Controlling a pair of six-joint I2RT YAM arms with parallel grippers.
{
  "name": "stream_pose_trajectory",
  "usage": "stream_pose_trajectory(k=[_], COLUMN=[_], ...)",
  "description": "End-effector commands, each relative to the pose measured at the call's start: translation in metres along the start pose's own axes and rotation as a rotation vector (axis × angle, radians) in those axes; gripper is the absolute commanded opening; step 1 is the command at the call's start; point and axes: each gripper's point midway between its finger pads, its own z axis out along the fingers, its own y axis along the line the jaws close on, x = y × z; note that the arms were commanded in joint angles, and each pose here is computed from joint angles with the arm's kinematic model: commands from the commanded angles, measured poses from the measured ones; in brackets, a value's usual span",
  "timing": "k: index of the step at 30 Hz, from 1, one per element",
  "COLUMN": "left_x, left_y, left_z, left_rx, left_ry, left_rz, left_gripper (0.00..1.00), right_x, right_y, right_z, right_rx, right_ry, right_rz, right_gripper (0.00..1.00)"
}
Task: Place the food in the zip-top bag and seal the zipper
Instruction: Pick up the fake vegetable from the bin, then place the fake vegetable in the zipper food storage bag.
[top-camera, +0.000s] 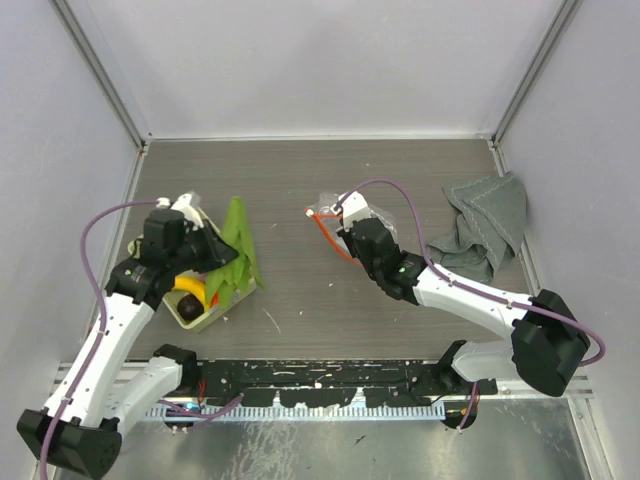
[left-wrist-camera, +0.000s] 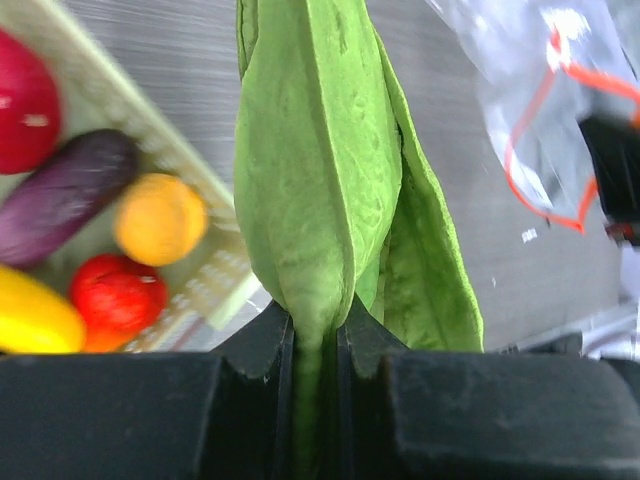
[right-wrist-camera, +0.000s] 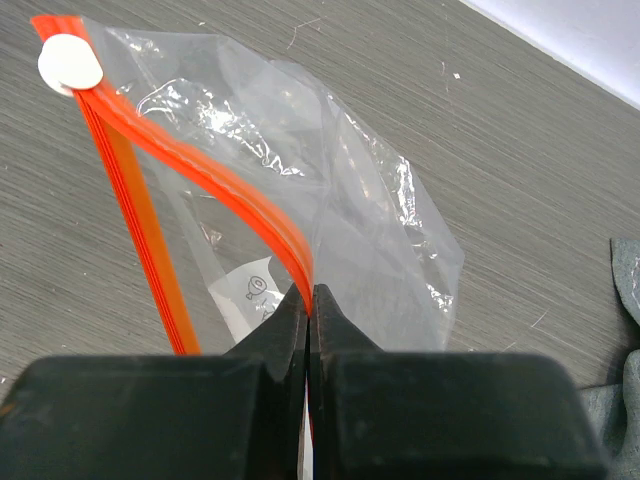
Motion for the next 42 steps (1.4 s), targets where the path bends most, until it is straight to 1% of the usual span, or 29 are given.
stream_pose_trajectory(k=[1,10,13,16,21,27,36,42], left_x=[0.005,0.063,0.080,0.096,0.111,0.115,0.105,0.102], left_y=[-0.068,-0.131,-0.141,-0.144,-0.148,-0.158,-0.162,-0.172], left_z=[-0.004,-0.009,-0.004,0.006,0.015,0.024,0.049,0.057], left_rx=[0.296,0.569,0.601,0.597,0.588,0.592,0.500,0.515], left_ry=[-0.030,0.084,0.129,0.165,0.194,0.201,0.184,0.170], left_rz=[0.163,0.380,0.397,0.402,0.399,0.399,0.383,0.376], left_gripper=[0.00,0.00,0.00,0.00,0.00,0.00,0.00,0.00], right_x=[-0.041,-0.042,-0.041,-0.040,-0.039,-0.040,-0.043,-0.041], right_y=[-0.008,-0.004,-0.003,-0.003,0.000,0.006,0.022,0.036], right_z=[-0.006,-0.006,-0.005,-0.005,-0.005,-0.004,-0.009,-0.011], right_rx=[0.017,0.001,-0.001,0.001,-0.012,-0.045,-0.138,-0.216], right_ry=[-0.097,-0.102,-0.097,-0.096,-0.095,-0.099,-0.109,-0.102], right_rz=[0.086,0.109,0.115,0.125,0.132,0.139,0.159,0.168], right_gripper=[0.00,0.00,0.00,0.00,0.00,0.00,0.00,0.00])
